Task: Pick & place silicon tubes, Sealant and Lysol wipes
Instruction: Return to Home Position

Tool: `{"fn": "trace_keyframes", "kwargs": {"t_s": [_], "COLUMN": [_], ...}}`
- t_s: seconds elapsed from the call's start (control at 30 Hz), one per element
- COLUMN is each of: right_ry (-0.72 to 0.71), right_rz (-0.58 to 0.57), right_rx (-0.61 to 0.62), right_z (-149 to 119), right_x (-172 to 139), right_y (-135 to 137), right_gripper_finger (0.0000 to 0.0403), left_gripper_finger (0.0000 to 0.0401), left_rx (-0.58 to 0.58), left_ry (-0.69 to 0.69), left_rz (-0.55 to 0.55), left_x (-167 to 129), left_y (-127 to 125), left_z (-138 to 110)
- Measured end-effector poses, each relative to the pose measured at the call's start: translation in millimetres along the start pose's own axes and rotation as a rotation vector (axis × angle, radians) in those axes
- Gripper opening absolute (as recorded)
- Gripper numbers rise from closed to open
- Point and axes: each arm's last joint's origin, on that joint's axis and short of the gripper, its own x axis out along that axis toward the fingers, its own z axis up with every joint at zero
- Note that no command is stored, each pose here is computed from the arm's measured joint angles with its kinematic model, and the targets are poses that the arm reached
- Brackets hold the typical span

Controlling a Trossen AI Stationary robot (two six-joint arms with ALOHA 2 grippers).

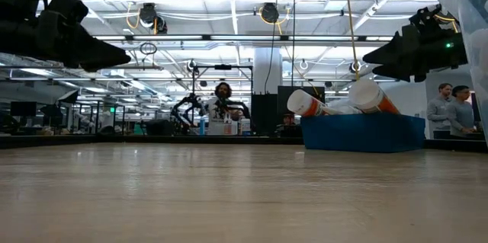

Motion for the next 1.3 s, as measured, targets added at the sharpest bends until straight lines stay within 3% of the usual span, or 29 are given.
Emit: {"fn": "trace_keyframes", "kwargs": {"t_s": [0.5,1.07,1.3], "right_ry": [-0.004,-0.005,-0.006], "right_rz": [-0.002,-0.003,-0.003], "right_rx": [0.000,0.001,0.001], "right_z": [0.1,0.3,0.3], "right_x": [0.0,0.0,0.0], "right_y": [-0.1,-0.1,-0.1], "right_gripper_finger": [0.0393,0.0393,0.0393], "left_gripper_finger": [0.0216,0.0191,0.0201], "left_rx": [0.000,0.001,0.001], "left_ry": [-0.001,-0.002,-0.002], "left_rz": [0.000,0.000,0.000], "left_x": [0.0,0.0,0.0], "left_y": [0.0,0.0,0.0], "left_z": [0.1,0.2,0.2]}}
